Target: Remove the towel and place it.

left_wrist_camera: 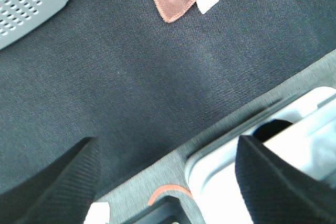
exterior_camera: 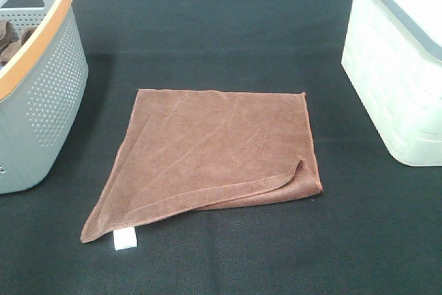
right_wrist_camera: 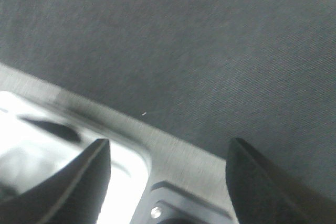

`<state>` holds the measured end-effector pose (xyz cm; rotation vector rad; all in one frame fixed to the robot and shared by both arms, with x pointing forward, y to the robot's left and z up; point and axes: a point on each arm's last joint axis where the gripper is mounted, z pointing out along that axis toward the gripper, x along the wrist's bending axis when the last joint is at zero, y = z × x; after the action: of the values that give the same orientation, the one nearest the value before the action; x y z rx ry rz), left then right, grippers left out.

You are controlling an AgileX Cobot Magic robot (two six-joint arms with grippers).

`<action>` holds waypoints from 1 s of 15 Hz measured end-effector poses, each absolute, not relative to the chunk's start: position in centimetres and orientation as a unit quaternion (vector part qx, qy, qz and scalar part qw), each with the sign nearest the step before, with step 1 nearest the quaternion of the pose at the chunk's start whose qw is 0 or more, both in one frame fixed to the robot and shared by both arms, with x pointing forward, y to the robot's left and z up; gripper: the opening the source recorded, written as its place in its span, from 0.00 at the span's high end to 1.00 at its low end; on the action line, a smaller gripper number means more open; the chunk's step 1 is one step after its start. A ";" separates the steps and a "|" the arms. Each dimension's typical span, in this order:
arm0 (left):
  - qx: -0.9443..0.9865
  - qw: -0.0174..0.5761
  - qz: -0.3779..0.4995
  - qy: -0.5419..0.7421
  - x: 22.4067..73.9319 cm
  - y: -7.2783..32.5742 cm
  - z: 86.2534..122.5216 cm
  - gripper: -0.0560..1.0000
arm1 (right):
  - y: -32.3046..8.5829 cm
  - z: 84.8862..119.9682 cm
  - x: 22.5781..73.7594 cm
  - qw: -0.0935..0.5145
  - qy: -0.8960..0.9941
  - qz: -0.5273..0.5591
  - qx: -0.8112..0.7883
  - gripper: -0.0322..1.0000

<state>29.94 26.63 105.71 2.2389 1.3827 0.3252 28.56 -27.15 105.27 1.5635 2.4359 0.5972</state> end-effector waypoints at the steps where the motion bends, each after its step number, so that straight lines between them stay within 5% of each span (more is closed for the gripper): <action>1: 0.819 0.243 0.119 0.506 29.9 26.6 105.7 0.29 | -27.1 105.3 28.6 0.093 0.821 0.201 0.527 0.38; 4: 0.819 0.305 0.181 0.451 28.3 27.5 104.8 0.29 | -29.2 104.9 25.4 0.178 0.799 0.262 0.512 0.38; 7: 0.830 0.307 0.193 0.424 28.1 27.5 104.6 0.29 | -30.3 105.0 23.9 0.224 0.773 0.297 0.514 0.38; 15: 0.834 0.308 0.194 0.415 28.1 27.5 104.7 0.29 | -30.6 105.0 24.1 0.258 0.756 0.315 0.513 0.38</action>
<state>28.10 27.46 104.65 2.2042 1.0962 0.5141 24.14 -30.59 105.03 1.3904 2.0483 0.8549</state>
